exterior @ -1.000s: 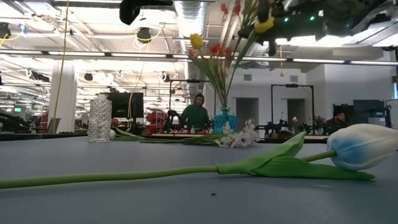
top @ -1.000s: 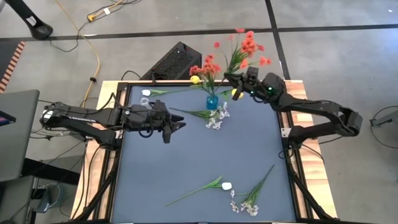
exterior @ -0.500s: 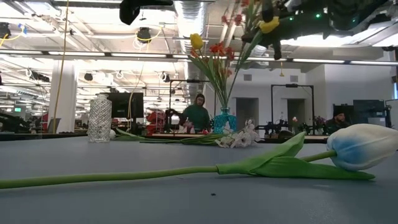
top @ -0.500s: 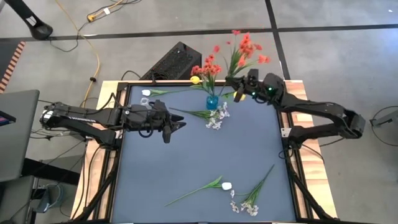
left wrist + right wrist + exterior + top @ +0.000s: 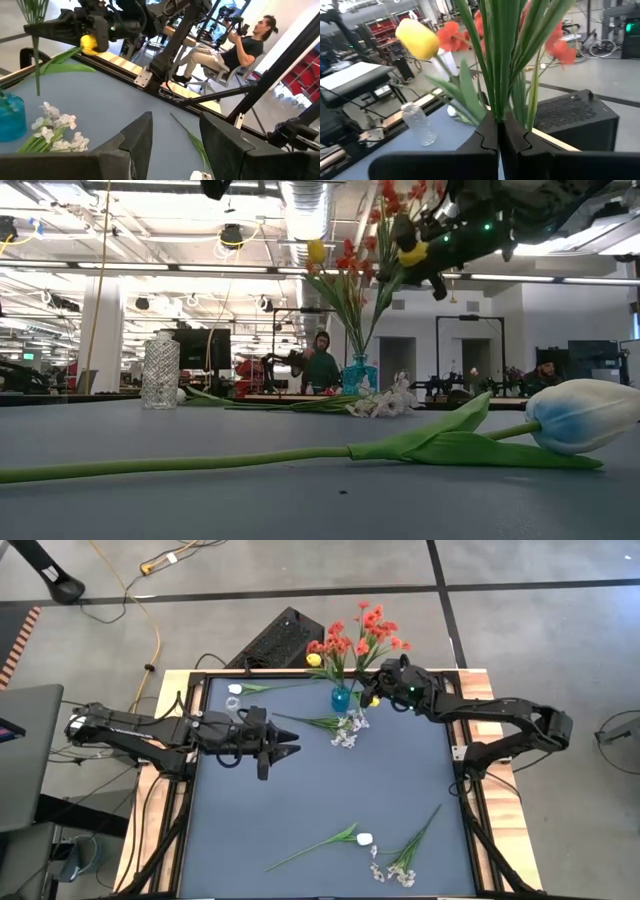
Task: Sort flowers into vase by color
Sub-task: Put the orange flowers into the blue vase
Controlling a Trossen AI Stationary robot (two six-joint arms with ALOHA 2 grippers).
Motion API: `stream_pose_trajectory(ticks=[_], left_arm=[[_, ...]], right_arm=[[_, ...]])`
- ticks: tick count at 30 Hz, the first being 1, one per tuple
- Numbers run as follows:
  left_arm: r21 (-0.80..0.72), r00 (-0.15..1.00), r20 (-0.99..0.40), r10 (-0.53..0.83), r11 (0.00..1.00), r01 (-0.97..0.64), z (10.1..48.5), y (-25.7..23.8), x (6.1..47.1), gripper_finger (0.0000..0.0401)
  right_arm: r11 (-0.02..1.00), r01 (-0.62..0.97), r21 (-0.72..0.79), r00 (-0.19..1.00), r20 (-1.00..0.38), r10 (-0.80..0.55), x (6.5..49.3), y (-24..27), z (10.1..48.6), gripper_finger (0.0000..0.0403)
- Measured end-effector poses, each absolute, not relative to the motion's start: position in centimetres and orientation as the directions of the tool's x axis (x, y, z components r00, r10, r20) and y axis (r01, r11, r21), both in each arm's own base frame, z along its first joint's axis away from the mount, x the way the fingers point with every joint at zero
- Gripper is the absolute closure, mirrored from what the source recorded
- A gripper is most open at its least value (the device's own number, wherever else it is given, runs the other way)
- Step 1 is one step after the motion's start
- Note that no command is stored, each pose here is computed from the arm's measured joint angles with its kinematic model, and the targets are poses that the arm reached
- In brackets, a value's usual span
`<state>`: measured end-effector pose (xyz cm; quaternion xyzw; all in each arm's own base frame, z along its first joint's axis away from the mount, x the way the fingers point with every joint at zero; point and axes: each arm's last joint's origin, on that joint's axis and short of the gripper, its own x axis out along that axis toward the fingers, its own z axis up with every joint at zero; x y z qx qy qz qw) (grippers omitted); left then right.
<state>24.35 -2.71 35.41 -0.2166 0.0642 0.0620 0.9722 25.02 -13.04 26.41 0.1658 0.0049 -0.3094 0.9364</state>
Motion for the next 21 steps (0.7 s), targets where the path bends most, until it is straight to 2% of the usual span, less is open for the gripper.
stream_pose_trajectory(ticks=[9,21], left_arm=[[-0.414,0.985,-0.155,0.079,0.9,-0.138,35.4,-3.1,24.3,0.025],[-0.406,0.98,-0.176,0.088,0.901,-0.154,35.2,-3.3,24.2,0.025]], right_arm=[[0.732,0.579,0.359,0.805,-0.107,-0.584,24.8,-13.0,26.6,0.038],[0.76,0.541,0.36,0.831,-0.093,-0.548,25.1,-11.9,27.0,0.038]])
